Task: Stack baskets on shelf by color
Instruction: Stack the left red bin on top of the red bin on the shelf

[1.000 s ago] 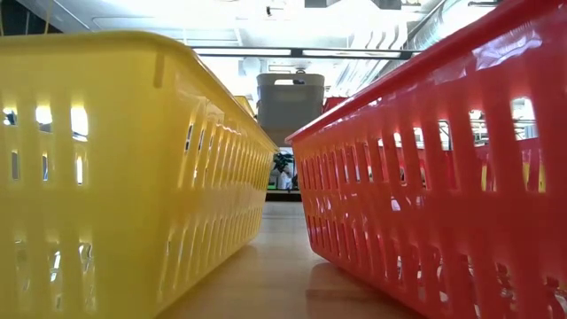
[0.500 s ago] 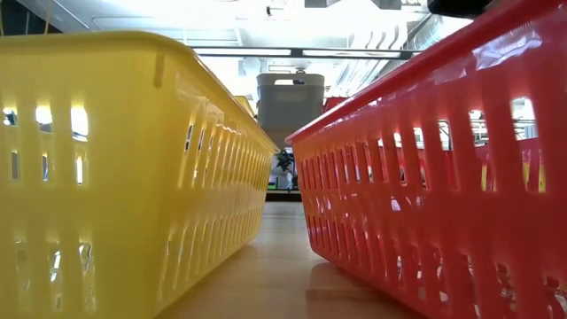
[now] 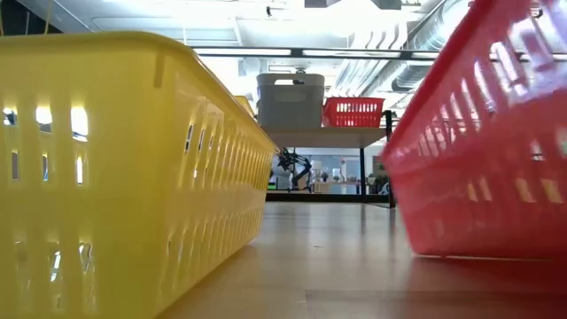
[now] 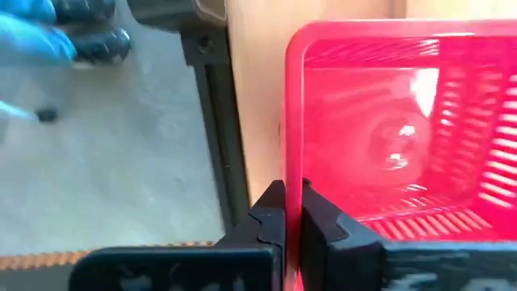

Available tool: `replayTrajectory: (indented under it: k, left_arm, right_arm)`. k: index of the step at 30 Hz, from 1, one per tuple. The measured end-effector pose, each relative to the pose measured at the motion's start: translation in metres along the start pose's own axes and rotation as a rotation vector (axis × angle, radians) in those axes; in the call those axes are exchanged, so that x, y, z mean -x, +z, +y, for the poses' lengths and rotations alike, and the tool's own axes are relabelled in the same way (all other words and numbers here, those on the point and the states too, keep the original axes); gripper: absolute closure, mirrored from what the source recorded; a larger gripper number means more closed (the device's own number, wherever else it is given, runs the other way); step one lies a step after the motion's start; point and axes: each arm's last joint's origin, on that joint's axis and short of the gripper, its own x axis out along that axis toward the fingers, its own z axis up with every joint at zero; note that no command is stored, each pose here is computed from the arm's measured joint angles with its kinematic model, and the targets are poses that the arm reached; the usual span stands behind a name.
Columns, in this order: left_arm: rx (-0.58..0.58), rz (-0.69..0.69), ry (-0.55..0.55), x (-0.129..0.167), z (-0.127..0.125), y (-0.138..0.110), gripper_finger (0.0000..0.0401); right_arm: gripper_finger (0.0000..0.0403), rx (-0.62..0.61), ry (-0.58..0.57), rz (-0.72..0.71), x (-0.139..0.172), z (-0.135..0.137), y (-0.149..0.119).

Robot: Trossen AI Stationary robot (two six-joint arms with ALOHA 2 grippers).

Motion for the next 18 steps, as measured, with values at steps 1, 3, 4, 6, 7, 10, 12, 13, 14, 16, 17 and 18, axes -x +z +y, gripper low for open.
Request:
replayTrajectory:
  k: [1, 3, 4, 6, 7, 10, 12, 13, 14, 16, 17, 18]
  left_arm:
    - [0.000, -0.001, 0.000, 0.000, 0.000, 0.000, 0.0298]
    - [0.000, 0.001, 0.000, -0.001, 0.000, 0.000, 0.0298]
    - [0.000, 0.006, 0.000, -0.002, 0.000, 0.001, 0.0298]
    - [0.000, 0.012, 0.000, -0.003, 0.000, 0.001, 0.0298]
    - [-0.001, 0.013, 0.000, -0.003, 0.000, 0.001, 0.0298]
    - [0.000, 0.011, 0.000, -0.003, 0.000, 0.001, 0.0298]
    - [0.000, 0.012, 0.000, -0.003, 0.000, 0.001, 0.0298]
    - [-0.001, 0.012, 0.000, -0.003, 0.000, 0.001, 0.0298]
    - [-0.001, 0.012, 0.000, -0.003, 0.000, 0.001, 0.0298]
    - [-0.001, 0.012, 0.000, -0.003, 0.000, 0.001, 0.0298]
    - [-0.001, 0.012, 0.000, -0.003, 0.000, 0.001, 0.0298]
    - [-0.001, 0.012, 0.000, -0.003, 0.000, 0.001, 0.0298]
  right_arm:
    - [0.0401, -0.026, 0.002, -0.012, 0.005, 0.000, -0.001]
    - [0.0402, -0.072, 0.005, -0.053, 0.017, -0.001, -0.002]
    - [0.0402, -0.090, 0.007, -0.077, 0.025, -0.002, -0.003]
    - [0.0402, -0.115, 0.015, -0.128, 0.042, -0.004, -0.004]
    - [0.0402, -0.122, 0.014, -0.153, 0.049, -0.006, -0.005]
    - [0.0403, -0.150, -0.003, -0.229, 0.070, -0.013, -0.007]
    - [0.0403, -0.161, -0.009, -0.285, 0.084, -0.018, -0.007]
    - [0.0403, -0.169, -0.014, -0.311, 0.092, -0.022, -0.007]
    - [0.0403, -0.177, -0.027, -0.335, 0.098, -0.026, -0.006]
    - [0.0403, -0.183, -0.053, -0.373, 0.108, -0.036, -0.004]
    - [0.0403, -0.184, -0.068, -0.388, 0.113, -0.041, -0.002]
    - [0.0403, -0.188, -0.081, -0.401, 0.119, -0.047, -0.001]
